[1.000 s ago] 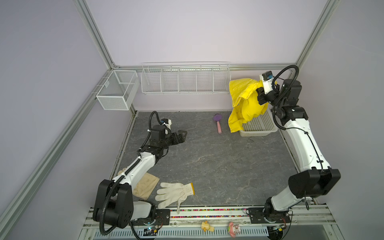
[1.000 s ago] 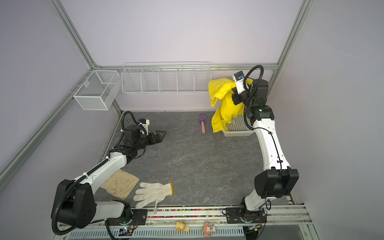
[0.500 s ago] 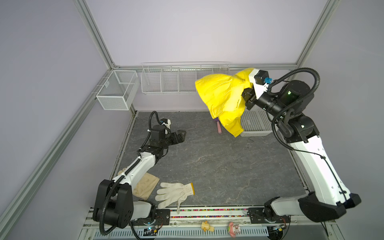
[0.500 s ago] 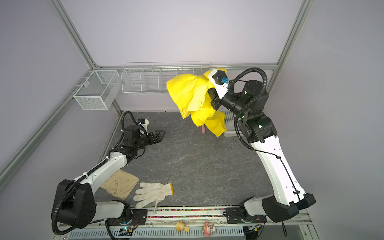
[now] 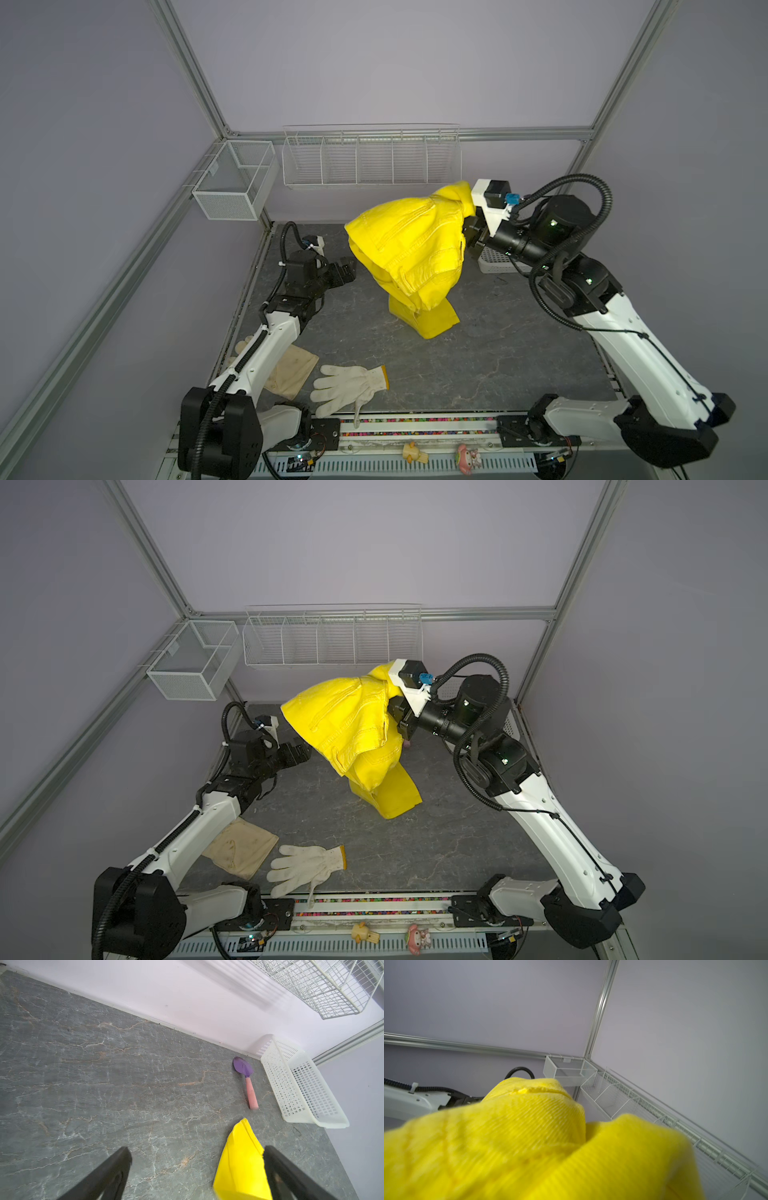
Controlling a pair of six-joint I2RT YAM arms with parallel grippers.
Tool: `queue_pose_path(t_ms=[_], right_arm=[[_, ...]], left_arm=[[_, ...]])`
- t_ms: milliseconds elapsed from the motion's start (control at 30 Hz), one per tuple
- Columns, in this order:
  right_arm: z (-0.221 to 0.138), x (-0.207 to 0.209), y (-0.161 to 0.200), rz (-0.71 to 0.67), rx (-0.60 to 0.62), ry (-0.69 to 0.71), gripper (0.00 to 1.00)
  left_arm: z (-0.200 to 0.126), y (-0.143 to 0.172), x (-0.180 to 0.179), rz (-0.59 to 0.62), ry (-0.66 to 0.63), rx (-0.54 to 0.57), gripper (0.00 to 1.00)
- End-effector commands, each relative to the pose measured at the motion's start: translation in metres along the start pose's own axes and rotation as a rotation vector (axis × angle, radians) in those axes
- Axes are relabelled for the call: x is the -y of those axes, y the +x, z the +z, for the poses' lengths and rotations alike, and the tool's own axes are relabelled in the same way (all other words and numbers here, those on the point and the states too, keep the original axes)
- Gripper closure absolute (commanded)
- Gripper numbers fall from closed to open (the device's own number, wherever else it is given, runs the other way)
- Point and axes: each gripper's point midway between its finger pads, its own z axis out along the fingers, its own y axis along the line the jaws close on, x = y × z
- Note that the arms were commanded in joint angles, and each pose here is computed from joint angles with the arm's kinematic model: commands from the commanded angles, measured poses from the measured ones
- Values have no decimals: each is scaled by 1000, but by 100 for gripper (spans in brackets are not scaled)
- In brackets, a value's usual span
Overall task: Fold and stack the trousers
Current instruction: Place the trousers at the center of the table.
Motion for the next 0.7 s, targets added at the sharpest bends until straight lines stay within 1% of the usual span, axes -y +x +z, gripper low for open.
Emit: queue_pose_path(t_ms=[0,100,200,267,300,333,400,433,500,533,600,667], right_arm=[[6,15,45,145,-36,63,81],[1,26,117,319,-137,81,78],[-9,22,190,491,-301,80,75],[-20,9,238,605,-427,75,67],[-28,-2,262,652,-503,61,59],[-37,-11,282,690,-570,64,54],[-59,-18,315,754,-702,117,49],[-72,-17,330,789,-762,174,47],[-93,-9,345,840,-807,286,42],[-110,-12,362,873,-854,342,38],[-130,-11,372,847,-920,405,33],[-141,-8,369,773,-957,423,26]], left_arm=[[-7,15,-11,12,-43,-41,1],[-10,27,-15,12,-57,-82,1],[-10,42,-18,-5,-67,-132,1],[-10,52,-16,19,-66,-156,1],[-11,57,-14,33,-64,-163,1],[-10,62,-11,43,-60,-173,1],[-9,74,-7,50,-56,-200,1],[-9,81,-9,35,-69,-216,1],[-7,93,-9,11,-69,-246,0],[-6,100,-7,8,-58,-255,1],[-5,111,-5,-1,-47,-266,1],[-2,122,1,-9,-32,-288,0]])
